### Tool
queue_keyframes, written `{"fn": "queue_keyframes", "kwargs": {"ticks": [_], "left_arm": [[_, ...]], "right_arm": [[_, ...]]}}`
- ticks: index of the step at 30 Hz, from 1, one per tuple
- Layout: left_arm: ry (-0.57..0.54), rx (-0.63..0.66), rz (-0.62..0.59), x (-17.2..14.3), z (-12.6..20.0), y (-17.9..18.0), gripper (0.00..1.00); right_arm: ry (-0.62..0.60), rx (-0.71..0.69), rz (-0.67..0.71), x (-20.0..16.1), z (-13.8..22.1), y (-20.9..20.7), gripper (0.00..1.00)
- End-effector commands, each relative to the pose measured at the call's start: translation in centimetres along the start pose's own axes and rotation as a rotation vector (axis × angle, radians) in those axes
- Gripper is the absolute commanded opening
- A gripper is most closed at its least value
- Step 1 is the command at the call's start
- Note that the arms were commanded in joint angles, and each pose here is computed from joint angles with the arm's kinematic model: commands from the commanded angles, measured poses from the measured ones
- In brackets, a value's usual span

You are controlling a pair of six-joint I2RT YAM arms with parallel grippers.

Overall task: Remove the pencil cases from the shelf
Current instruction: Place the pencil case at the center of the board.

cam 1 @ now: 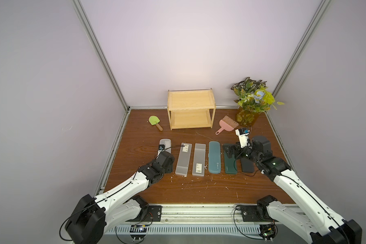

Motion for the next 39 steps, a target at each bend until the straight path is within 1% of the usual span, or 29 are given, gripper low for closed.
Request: {"fn": "queue_keyframes", "kwargs": {"ticks": [1, 5, 9, 14, 18, 22, 24, 25, 27, 28, 29, 30, 35, 37, 39], "left_arm": [[-0.011, -0.035, 0.008, 0.3, -0.2, -0.3, 0.56], [0.009, -0.057, -0.004, -0.4, -0.5, -0.3, 0.56], [0.018, -0.076, 0.023, -1.3, -0.8, -0.1, 0.56], [0.018, -0.062, 0.041, -1.9, -1.0, 0.4, 0.54], [0.019, -0.06, 0.041, -2.0, -1.1, 0.5, 0.55], [0.029, -0.042, 0.041, -2.2, -1.5, 0.6, 0.64], [0.031, -0.033, 0.042, -2.1, -1.6, 0.7, 0.75], [0.032, -0.027, 0.042, -2.1, -1.7, 0.7, 0.79], [0.028, -0.02, 0.042, -2.0, -1.7, 0.7, 0.82], [0.025, -0.02, 0.043, -1.9, -1.7, 0.7, 0.87], [0.021, -0.017, 0.044, -1.8, -1.7, 0.8, 0.95], [0.021, -0.011, 0.044, -1.8, -1.7, 0.8, 1.0], [-0.002, 0.014, 0.051, -0.9, -1.0, 1.0, 1.0], [-0.044, 0.018, 0.065, 0.0, -0.2, 1.0, 1.0], [-0.114, 0.017, 0.083, 1.2, 0.9, 1.2, 1.0]], "right_arm": [[-0.053, 0.023, -0.004, 1.1, 0.9, 0.5, 0.99], [-0.052, 0.019, -0.005, 1.1, 0.9, 0.4, 0.99], [-0.053, 0.018, -0.008, 1.1, 0.8, 0.4, 0.99], [-0.051, 0.022, -0.012, 1.1, 0.7, 0.5, 0.99], [-0.054, 0.023, -0.015, 1.2, 0.7, 0.5, 0.99], [-0.051, 0.021, -0.016, 1.1, 0.7, 0.4, 0.99], [-0.053, 0.018, -0.014, 1.2, 0.7, 0.4, 0.99], [-0.05, 0.017, -0.014, 1.2, 0.7, 0.4, 0.99], [-0.048, 0.015, -0.013, 1.3, 0.7, 0.5, 0.99], [-0.05, 0.014, -0.013, 1.4, 0.8, 0.5, 0.99], [-0.052, 0.015, -0.013, 1.5, 0.9, 0.5, 0.99], [-0.056, 0.016, -0.012, 1.5, 0.9, 0.6, 0.99], [-0.055, 0.01, -0.011, 1.5, 1.0, 0.5, 0.99], [-0.061, 0.006, -0.007, 1.6, 1.2, 0.5, 0.99], [-0.071, -0.004, 0.001, 1.9, 1.3, 0.5, 0.99]]}}
Point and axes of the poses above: each gripper's point midway between its finger pads, its own z axis back along the fingers, its own y axis along the line the jaws close on, x = y × z, the point moved 10 cm from there along z, back along the fingers, and after that the axes turned 3 degrees about -z, right-handed, at the moved point
